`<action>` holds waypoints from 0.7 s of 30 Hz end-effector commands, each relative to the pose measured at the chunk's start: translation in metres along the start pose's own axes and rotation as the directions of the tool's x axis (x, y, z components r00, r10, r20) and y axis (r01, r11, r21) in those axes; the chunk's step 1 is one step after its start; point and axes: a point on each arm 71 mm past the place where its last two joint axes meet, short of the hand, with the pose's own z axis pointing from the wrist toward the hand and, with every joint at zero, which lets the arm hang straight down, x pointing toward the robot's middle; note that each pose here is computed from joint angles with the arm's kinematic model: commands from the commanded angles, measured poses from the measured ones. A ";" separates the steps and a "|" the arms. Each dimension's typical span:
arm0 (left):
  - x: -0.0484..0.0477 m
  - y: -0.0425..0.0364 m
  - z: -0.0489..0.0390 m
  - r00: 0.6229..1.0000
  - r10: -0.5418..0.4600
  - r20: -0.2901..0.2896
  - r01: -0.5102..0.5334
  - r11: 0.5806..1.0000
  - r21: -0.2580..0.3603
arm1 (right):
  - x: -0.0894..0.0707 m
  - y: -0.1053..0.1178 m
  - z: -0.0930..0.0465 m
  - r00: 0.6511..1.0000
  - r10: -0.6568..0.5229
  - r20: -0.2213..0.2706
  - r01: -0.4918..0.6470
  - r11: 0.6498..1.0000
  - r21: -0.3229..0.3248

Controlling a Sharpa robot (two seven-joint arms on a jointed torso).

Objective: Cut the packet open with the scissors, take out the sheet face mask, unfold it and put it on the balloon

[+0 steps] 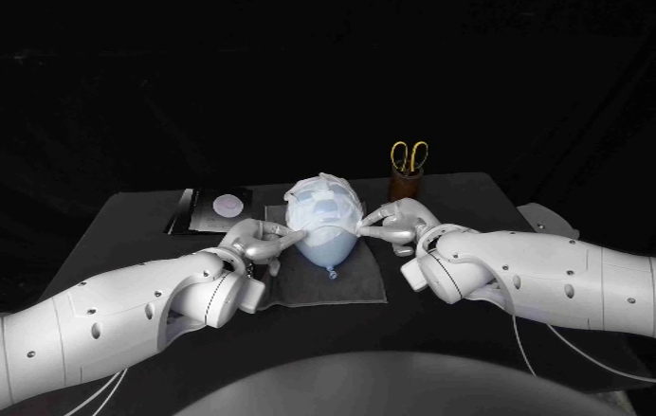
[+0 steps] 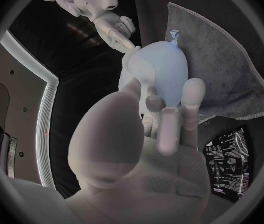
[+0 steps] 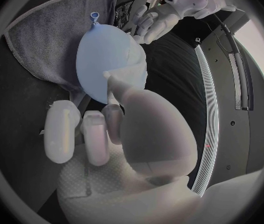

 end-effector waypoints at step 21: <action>-0.0006 -0.0008 0.0075 0.998 0.031 0.048 -0.029 0.999 -0.042 | -0.014 -0.008 -0.004 0.998 -0.061 0.004 0.061 0.997 0.039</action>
